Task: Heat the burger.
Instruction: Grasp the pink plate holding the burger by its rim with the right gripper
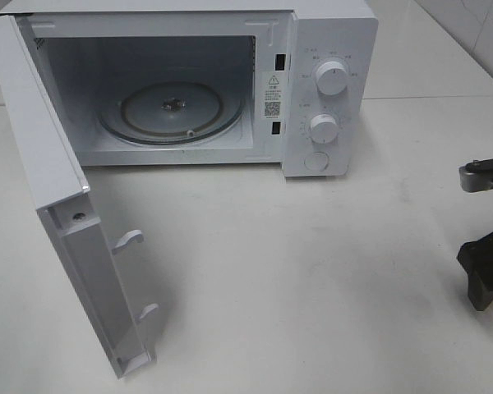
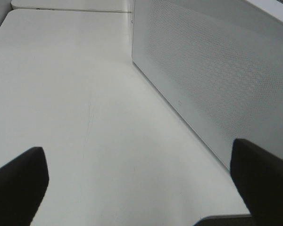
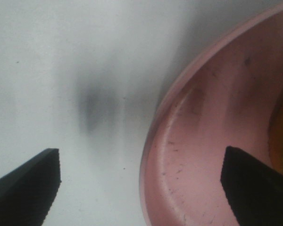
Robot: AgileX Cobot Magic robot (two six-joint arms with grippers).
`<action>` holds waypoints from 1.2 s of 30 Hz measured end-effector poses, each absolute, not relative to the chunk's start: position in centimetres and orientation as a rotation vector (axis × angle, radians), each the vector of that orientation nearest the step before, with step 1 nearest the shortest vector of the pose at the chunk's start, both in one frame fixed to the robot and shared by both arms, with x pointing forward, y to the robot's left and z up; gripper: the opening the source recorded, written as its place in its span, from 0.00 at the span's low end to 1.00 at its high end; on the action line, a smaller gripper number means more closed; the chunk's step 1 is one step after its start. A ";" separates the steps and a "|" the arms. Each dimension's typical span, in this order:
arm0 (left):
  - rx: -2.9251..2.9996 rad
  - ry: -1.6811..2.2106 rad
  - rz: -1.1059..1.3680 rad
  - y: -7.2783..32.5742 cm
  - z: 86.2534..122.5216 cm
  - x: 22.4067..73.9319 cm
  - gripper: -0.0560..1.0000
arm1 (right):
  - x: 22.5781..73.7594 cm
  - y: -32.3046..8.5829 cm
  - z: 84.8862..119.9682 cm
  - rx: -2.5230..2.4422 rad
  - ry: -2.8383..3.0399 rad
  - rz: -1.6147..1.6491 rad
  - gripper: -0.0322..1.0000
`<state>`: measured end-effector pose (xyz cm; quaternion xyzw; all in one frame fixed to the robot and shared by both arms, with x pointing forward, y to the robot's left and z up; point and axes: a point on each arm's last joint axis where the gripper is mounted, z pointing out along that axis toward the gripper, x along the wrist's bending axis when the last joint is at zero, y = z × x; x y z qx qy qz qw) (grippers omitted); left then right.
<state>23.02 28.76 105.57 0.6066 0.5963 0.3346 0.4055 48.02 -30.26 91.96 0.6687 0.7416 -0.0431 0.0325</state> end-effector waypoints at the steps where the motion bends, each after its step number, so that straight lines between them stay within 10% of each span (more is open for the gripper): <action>1: 1.531 1.505 0.844 28.8 105.6 23.0 0.99 | 48.0 -30.5 91.6 2.065 2.276 -0.132 0.88; 25: 1.531 1.505 0.844 28.8 105.6 23.0 0.99 | 48.3 -30.6 88.9 2.100 2.275 -0.145 0.81; 36: 1.531 1.505 0.844 28.8 105.6 23.0 0.99 | 48.1 -31.1 88.7 2.117 2.206 -0.180 0.38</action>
